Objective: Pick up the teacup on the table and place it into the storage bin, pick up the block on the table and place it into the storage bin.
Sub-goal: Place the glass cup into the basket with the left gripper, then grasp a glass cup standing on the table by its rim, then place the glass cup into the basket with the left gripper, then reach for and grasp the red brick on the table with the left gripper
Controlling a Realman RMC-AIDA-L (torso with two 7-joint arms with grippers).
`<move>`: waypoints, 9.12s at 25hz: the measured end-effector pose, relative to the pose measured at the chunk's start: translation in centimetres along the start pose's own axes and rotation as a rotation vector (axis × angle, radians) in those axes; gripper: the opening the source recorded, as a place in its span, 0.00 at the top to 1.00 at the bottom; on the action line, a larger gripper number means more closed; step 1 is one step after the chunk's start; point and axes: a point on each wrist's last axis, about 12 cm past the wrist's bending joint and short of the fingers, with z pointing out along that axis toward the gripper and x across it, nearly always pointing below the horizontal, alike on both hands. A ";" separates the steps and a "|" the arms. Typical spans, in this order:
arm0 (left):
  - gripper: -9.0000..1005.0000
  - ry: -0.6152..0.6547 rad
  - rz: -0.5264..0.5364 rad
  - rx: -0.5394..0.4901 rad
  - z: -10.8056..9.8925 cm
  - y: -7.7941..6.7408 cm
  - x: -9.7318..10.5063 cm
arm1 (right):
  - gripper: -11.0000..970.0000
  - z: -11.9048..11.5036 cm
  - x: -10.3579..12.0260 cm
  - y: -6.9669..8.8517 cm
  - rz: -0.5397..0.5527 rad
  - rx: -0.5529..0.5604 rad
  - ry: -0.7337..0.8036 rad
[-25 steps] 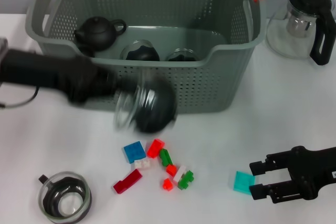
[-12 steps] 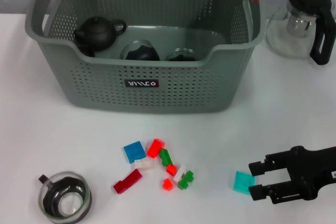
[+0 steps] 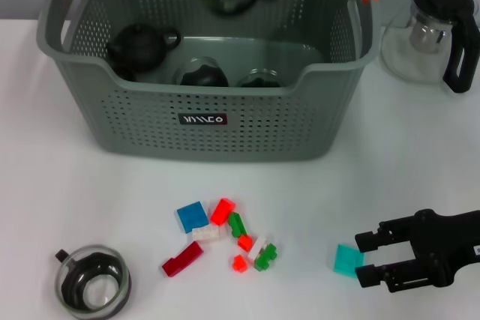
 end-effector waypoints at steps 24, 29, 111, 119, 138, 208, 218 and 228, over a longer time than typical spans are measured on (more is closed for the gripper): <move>0.91 0.226 0.253 -0.212 7.0 -3.4 3.2 | 0.29 -0.1 0.2 -0.1 0.031 0.011 -0.001; 0.77 0.131 0.205 -0.194 5.7 -3.5 2.9 | 0.29 -0.2 0.3 -0.1 0.034 0.012 -0.001; 0.52 0.607 0.340 0.124 -0.4 -7.7 21.4 | 0.29 -0.1 -0.4 -0.5 0.038 0.019 0.005; 0.91 0.603 0.327 0.118 -0.5 -7.4 21.4 | 0.29 -0.2 -0.4 -0.5 0.039 0.020 0.005; 0.96 -0.225 -0.151 0.795 -4.0 -1.1 22.4 | 0.29 -0.2 -0.3 -0.4 0.041 0.017 0.005; 0.21 -0.867 -0.204 0.905 -4.1 -0.8 11.6 | 0.29 0.1 -0.5 -0.5 0.040 0.012 0.003; 0.13 -0.055 0.101 0.800 -4.1 -3.2 17.2 | 0.29 0.2 -0.5 -0.4 0.038 0.000 0.012; 0.14 0.177 0.293 0.534 -1.5 -7.1 20.6 | 0.29 -0.2 -0.2 -0.6 0.039 0.022 0.013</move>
